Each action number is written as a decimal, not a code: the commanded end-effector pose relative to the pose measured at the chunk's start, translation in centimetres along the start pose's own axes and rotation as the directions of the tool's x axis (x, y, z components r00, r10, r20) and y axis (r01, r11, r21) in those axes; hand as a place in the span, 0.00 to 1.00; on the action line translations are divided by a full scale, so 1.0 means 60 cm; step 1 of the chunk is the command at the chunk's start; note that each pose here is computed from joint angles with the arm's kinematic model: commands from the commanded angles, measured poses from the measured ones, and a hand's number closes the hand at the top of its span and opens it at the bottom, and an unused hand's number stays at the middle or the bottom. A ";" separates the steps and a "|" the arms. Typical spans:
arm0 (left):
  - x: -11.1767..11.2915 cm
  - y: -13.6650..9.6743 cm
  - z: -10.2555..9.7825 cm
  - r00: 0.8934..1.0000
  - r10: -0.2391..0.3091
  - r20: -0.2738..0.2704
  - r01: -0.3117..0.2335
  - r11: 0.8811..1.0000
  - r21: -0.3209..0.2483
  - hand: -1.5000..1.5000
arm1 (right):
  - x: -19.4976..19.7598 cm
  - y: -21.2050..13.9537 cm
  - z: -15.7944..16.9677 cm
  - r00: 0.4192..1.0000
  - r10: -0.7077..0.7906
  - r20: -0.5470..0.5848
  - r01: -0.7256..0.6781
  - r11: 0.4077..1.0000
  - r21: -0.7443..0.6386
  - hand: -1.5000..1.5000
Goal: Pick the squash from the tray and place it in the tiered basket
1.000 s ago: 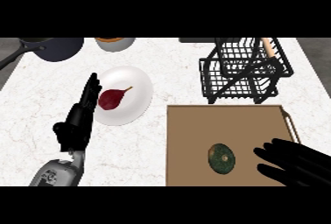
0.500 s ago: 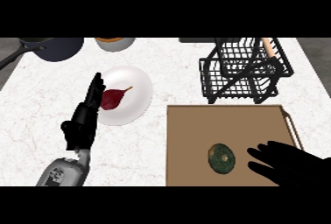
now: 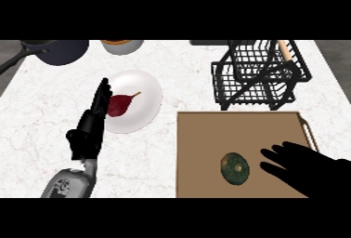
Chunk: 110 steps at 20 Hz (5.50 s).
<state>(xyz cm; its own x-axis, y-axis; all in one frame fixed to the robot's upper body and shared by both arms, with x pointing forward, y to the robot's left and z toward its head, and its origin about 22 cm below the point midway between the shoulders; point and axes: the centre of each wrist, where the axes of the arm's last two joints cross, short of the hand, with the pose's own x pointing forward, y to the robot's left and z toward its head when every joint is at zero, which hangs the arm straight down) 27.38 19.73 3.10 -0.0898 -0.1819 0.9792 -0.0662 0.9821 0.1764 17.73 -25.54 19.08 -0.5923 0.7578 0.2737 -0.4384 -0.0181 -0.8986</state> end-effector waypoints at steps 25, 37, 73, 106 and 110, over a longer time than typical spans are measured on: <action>0.004 -0.004 -0.017 1.000 0.000 -0.001 0.000 1.000 -0.003 0.50 | -0.056 0.097 -0.078 0.995 0.088 -0.044 -0.089 0.996 -0.013 0.00; -0.001 0.011 0.009 1.000 -0.010 0.013 0.010 1.000 -0.007 0.50 | -0.088 0.095 -0.106 0.998 0.058 0.003 -0.058 0.998 0.003 0.00; -0.020 -0.015 0.022 1.000 -0.013 -0.002 0.013 1.000 -0.013 0.50 | -0.064 0.172 -0.217 0.999 -0.049 -0.017 0.049 0.999 -0.004 0.00; 0.000 0.018 -0.004 1.000 -0.024 0.005 0.024 0.999 -0.023 0.50 | 0.138 0.018 -0.277 0.551 -0.070 -0.831 -0.306 0.910 -0.280 1.00; 0.000 -0.022 0.009 1.000 -0.016 -0.004 0.016 1.000 -0.020 0.50 | 0.159 -0.067 -0.242 0.553 -0.109 -0.826 -0.340 0.876 -0.343 1.00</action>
<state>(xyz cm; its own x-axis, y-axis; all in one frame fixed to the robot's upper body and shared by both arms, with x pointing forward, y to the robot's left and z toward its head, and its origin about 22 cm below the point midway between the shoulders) 27.22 19.95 2.99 -0.0839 -0.1950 0.9772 -0.0572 0.9800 0.1907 24.79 -9.39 15.92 0.2036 0.9778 -0.0488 -0.0035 -0.0491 -0.9988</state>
